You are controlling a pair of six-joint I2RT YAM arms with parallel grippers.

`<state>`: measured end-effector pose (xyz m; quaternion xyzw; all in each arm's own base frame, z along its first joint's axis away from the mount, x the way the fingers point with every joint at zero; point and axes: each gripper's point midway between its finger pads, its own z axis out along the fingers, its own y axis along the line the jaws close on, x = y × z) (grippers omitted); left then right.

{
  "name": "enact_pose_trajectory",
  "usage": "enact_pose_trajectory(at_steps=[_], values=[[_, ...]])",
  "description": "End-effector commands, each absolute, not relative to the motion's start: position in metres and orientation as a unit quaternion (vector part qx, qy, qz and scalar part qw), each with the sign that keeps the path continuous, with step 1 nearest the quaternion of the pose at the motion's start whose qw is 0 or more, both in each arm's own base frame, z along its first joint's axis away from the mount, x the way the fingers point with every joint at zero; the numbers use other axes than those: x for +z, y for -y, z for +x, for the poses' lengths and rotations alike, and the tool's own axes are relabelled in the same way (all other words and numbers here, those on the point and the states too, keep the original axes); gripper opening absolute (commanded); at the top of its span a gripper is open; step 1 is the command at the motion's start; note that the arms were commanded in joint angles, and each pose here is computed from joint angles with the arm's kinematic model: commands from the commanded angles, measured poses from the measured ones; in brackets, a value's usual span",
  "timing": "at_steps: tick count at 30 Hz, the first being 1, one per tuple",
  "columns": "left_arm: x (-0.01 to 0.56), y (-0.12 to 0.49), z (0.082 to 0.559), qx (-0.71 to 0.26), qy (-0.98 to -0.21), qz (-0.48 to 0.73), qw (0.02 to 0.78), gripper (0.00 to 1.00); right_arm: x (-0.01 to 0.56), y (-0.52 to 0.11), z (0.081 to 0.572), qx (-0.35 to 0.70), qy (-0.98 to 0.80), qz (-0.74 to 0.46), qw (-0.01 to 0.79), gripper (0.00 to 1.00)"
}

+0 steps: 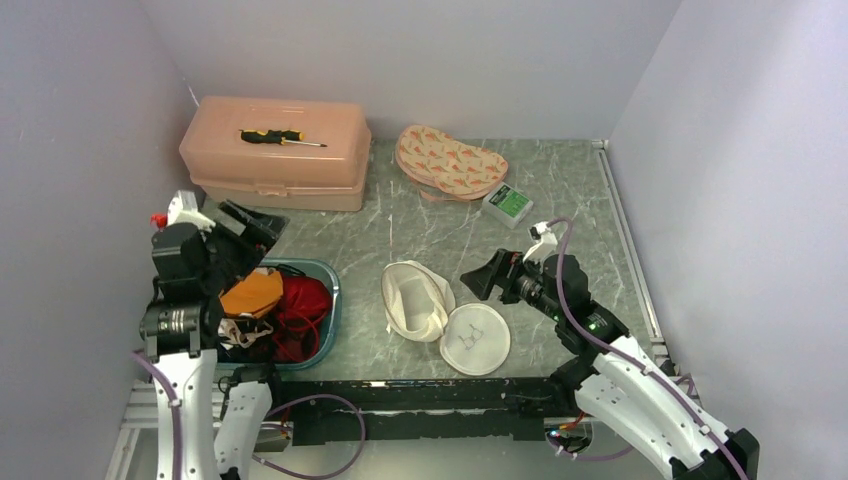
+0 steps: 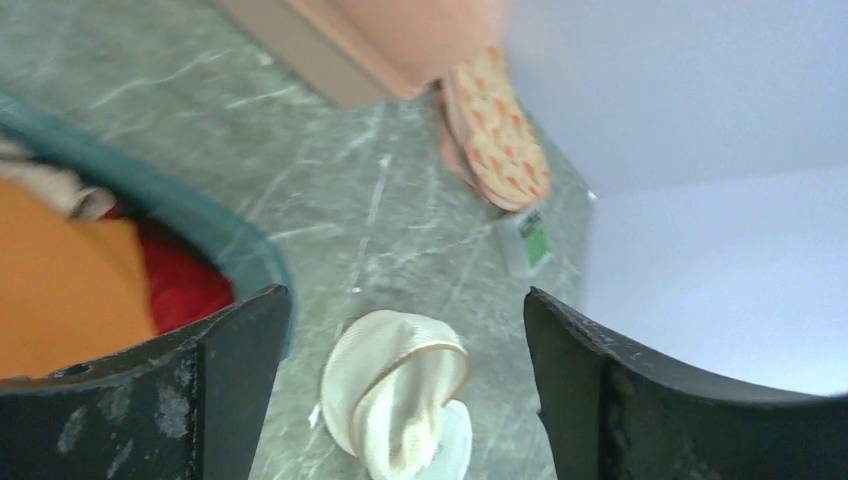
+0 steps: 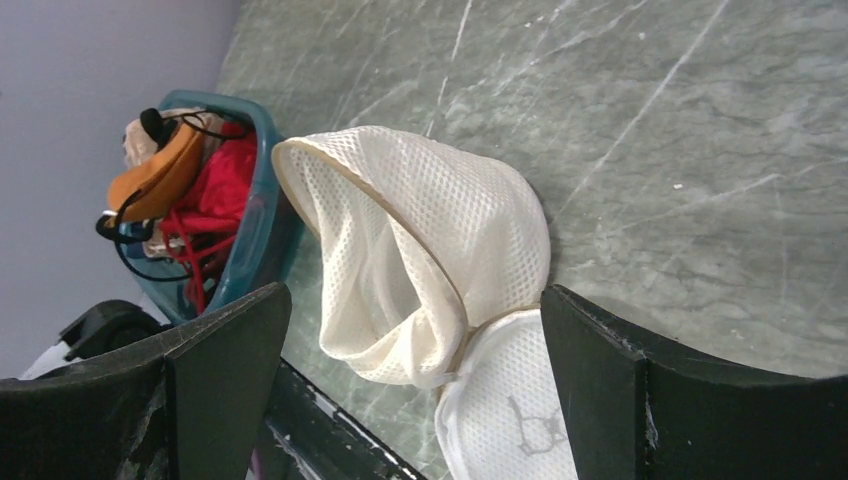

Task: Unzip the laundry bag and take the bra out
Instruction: Adjust the laundry bag at the center of the board.

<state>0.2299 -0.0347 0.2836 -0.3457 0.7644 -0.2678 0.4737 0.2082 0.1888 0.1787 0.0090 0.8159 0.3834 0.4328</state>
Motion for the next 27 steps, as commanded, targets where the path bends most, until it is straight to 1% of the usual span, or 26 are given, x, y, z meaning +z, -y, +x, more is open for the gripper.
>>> enact_pose_trajectory(at_steps=[1, 3, 5, 7, 8, 9, 12, 19, 24, 27], values=[[0.314, 0.076, 0.248, -0.348, -0.774, -0.222, 0.48, 0.94, 0.177, -0.184, 0.211, 0.361, -0.818, -0.015, 0.448, 0.99], [0.305, 0.101, 0.252, -0.355, -0.793, -0.182, 0.461, 0.94, 0.17, -0.192, 0.208, 0.372, -0.818, -0.036, 0.436, 0.97], [0.289, 0.142, 0.256, -0.345, -0.821, -0.124, 0.437, 0.94, 0.163, -0.199, 0.208, 0.381, -0.82, -0.049, 0.424, 0.96], [0.276, 0.186, 0.256, -0.315, -0.847, -0.065, 0.422, 0.94, 0.156, -0.205, 0.209, 0.387, -0.823, -0.055, 0.412, 0.95], [0.263, 0.207, 0.257, -0.285, -0.865, -0.04, 0.411, 0.94, 0.154, -0.208, 0.21, 0.392, -0.822, -0.059, 0.409, 0.94], [0.257, 0.215, 0.258, -0.264, -0.874, -0.031, 0.407, 0.94, 0.154, -0.212, 0.21, 0.399, -0.819, -0.065, 0.408, 0.94], [0.234, 0.221, 0.264, -0.232, -0.891, -0.022, 0.389, 0.94, 0.15, -0.225, 0.21, 0.413, -0.815, -0.086, 0.398, 0.92], [0.165, 0.218, 0.254, -0.215, -0.914, -0.042, 0.342, 0.83, 0.118, -0.247, 0.214, 0.375, -0.841, -0.101, 0.376, 0.87], [0.132, 0.231, 0.242, -0.252, -0.917, -0.046, 0.307, 0.8, 0.095, -0.255, 0.217, 0.362, -0.858, -0.101, 0.351, 0.77], [0.117, 0.238, 0.239, -0.261, -0.92, -0.044, 0.289, 0.76, 0.088, -0.257, 0.219, 0.356, -0.864, -0.097, 0.343, 0.66]])
